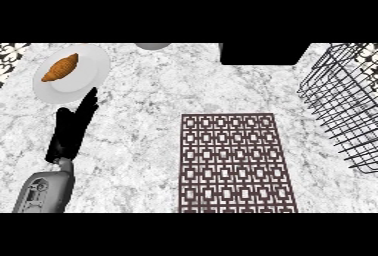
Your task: Pick the squash from the placemat and place it in the basket
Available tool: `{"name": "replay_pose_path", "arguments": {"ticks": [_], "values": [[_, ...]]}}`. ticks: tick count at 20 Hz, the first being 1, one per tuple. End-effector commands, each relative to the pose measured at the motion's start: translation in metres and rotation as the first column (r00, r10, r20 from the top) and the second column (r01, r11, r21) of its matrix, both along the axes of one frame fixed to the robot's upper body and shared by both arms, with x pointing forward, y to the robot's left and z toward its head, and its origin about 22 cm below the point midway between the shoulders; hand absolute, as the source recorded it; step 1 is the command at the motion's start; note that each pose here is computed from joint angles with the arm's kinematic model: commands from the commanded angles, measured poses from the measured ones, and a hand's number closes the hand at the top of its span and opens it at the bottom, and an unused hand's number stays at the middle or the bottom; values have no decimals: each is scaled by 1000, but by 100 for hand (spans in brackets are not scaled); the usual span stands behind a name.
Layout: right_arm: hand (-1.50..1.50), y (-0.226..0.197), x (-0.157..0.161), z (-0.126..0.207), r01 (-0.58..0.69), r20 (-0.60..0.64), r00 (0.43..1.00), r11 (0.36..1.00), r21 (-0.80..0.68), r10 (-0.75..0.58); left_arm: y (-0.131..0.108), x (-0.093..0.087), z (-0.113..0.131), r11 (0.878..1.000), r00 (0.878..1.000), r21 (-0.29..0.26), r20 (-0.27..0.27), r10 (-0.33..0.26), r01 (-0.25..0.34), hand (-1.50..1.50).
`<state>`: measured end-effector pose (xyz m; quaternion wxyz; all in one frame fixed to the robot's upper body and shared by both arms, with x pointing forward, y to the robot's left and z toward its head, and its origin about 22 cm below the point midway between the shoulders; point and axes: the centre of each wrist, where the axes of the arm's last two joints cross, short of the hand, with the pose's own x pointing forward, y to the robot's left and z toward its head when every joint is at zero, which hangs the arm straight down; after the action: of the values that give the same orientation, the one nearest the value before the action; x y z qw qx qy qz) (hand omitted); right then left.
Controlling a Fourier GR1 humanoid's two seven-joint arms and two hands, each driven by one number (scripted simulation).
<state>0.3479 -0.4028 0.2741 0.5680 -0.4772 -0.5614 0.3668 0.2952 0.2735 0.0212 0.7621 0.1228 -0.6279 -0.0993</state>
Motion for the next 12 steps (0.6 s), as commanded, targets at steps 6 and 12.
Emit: {"name": "replay_pose_path", "arguments": {"ticks": [6, 12], "values": [[-150, -31, 7, -58, 43, -77, 997, 968, 249, -24, 4, 1, 0, 1000, 1000, 3, -7, 19, -19, 0], [-150, -35, 19, -68, 7, 22, 1000, 945, 326, -15, 8, -9, -10, 1000, 1000, -9, -15, -11, 11, 0]]}}
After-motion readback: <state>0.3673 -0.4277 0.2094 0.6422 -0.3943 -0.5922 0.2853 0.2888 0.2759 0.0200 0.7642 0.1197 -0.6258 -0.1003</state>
